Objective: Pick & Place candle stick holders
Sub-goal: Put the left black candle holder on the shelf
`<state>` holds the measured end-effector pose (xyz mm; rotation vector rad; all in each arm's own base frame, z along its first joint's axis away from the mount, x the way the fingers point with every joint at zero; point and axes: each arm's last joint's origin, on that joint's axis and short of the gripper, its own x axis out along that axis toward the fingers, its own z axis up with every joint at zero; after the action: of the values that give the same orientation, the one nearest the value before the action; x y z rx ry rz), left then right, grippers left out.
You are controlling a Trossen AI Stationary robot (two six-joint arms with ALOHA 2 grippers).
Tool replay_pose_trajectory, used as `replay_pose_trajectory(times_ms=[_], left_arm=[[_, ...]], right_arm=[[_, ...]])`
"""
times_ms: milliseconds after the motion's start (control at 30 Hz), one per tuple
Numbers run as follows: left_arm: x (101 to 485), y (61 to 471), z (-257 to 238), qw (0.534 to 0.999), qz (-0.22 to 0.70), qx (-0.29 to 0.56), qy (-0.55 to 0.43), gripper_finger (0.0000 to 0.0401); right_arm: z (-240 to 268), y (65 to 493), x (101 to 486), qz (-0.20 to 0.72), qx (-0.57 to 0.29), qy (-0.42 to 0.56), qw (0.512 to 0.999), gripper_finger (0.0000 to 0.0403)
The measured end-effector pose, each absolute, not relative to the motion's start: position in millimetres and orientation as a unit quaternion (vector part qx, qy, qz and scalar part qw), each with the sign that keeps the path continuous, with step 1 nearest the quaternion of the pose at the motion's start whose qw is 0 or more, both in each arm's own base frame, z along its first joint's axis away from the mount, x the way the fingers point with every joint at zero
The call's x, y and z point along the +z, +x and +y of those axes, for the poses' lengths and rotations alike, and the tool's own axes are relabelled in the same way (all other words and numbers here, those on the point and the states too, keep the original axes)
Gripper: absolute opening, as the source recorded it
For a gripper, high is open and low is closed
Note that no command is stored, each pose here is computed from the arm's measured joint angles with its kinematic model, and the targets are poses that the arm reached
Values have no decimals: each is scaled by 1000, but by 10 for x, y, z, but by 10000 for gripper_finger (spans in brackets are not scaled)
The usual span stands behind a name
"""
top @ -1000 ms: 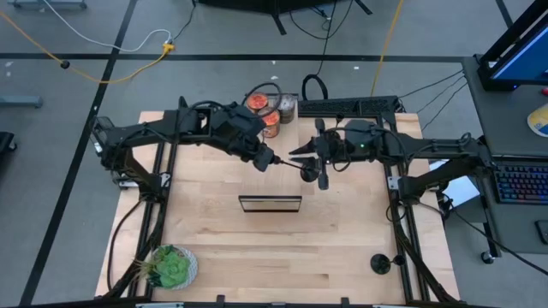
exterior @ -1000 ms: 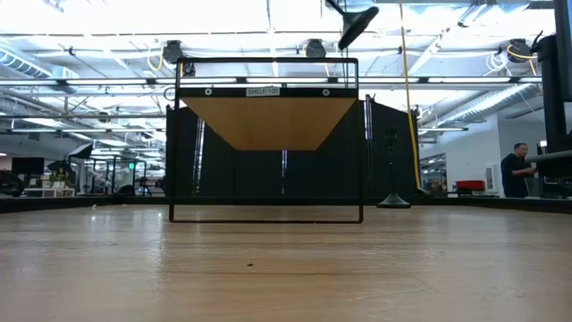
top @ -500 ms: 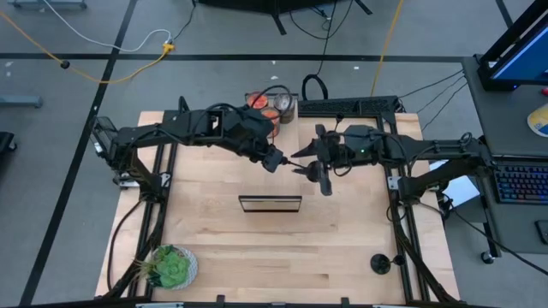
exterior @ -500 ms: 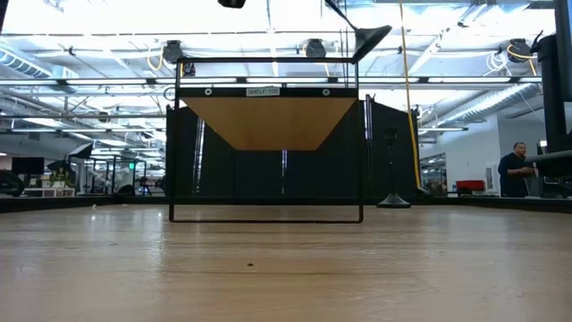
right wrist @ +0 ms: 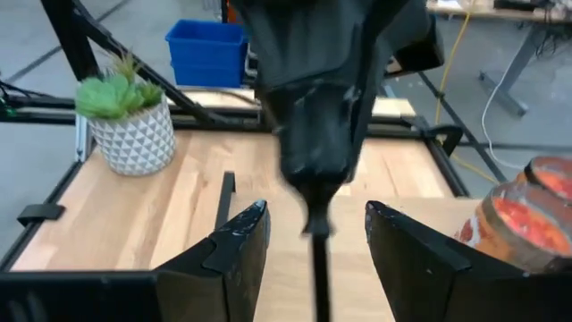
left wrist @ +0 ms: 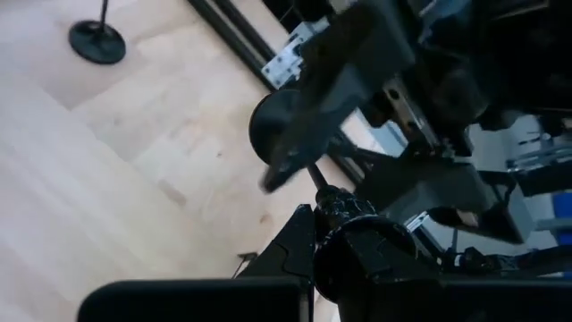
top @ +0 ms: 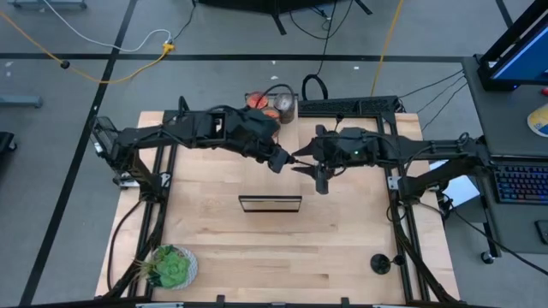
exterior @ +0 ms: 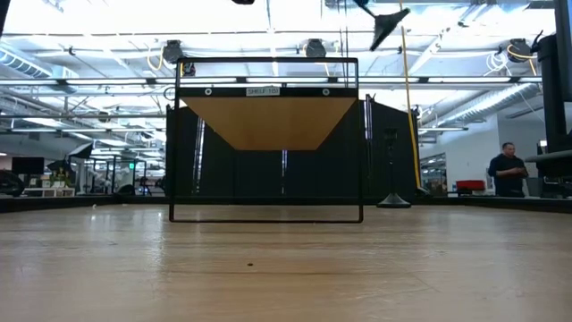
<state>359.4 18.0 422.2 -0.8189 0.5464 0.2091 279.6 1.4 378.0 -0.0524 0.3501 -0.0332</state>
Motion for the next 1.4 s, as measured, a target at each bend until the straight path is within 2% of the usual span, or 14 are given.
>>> replay_pose_trajectory(times_ms=[300,700,1400], left_arm=[[4080,3755,111,872,277,93,-393,14],[4045,3771,103,869,285,97,-394,14],[4049,3752,100,870,292,91,-386,14]], right_arm=[[17,2887,3657,205,-16,-12,979,183],[17,2872,3673,201,-21,8,979,178],[19,2872,3656,207,-20,14,978,23]])
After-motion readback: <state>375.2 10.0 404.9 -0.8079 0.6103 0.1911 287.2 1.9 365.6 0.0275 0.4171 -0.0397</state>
